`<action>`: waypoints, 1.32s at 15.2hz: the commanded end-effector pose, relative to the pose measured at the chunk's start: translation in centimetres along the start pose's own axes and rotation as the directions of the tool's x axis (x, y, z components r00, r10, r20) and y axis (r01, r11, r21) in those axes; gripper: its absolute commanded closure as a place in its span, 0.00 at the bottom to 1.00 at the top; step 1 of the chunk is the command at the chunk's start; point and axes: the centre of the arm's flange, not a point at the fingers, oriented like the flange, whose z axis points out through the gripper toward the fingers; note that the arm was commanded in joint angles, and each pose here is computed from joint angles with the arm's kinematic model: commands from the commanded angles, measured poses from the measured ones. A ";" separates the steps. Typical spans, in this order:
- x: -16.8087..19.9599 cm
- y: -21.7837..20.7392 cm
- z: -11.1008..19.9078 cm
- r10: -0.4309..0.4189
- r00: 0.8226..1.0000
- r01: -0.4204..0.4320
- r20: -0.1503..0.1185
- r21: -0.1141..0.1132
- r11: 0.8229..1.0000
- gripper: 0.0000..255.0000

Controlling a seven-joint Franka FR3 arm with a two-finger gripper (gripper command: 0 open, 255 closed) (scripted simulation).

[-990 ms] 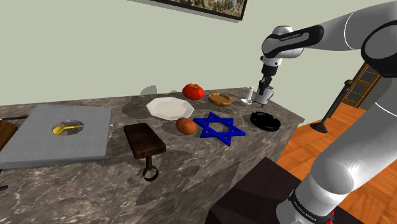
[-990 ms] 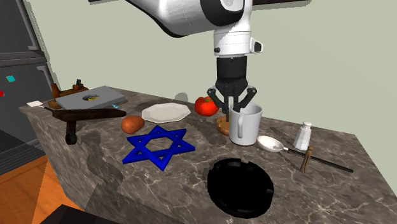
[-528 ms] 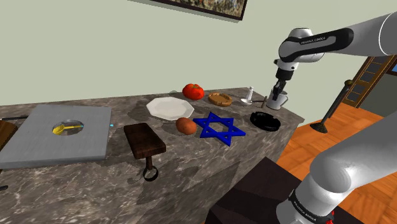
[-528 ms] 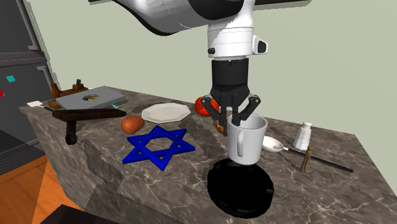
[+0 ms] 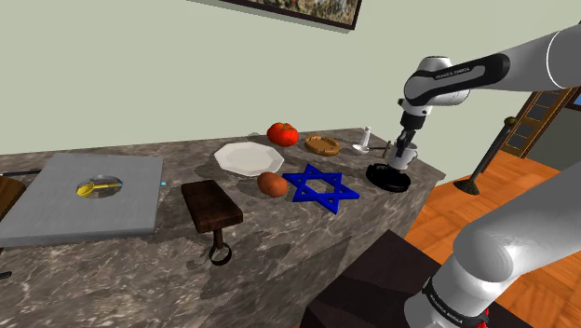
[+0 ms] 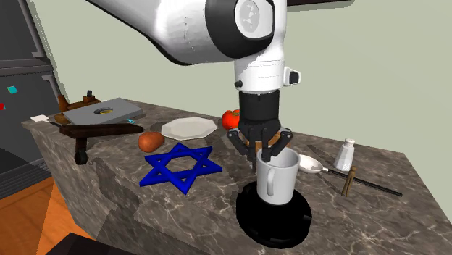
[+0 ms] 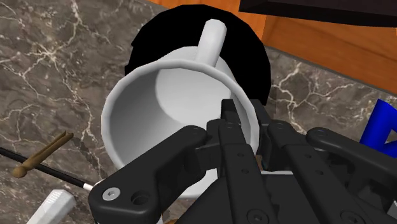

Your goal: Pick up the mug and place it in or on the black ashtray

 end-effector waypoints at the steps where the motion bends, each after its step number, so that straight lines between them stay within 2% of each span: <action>1: 0.1 -0.1 1.0 0.000 1.000 0.000 -0.001 -0.001 1.000 1.00; 8: 0.2 -0.4 4.8 0.000 1.000 0.000 -0.001 -0.001 1.000 1.00; 16: 0.2 -0.4 4.8 0.000 1.000 0.000 -0.001 -0.001 1.000 1.00; 17: 0.2 -0.4 4.8 0.000 1.000 0.000 -0.001 -0.001 1.000 0.00; 20: 0.2 -0.4 4.8 0.000 1.000 0.000 -0.001 -0.001 1.000 0.00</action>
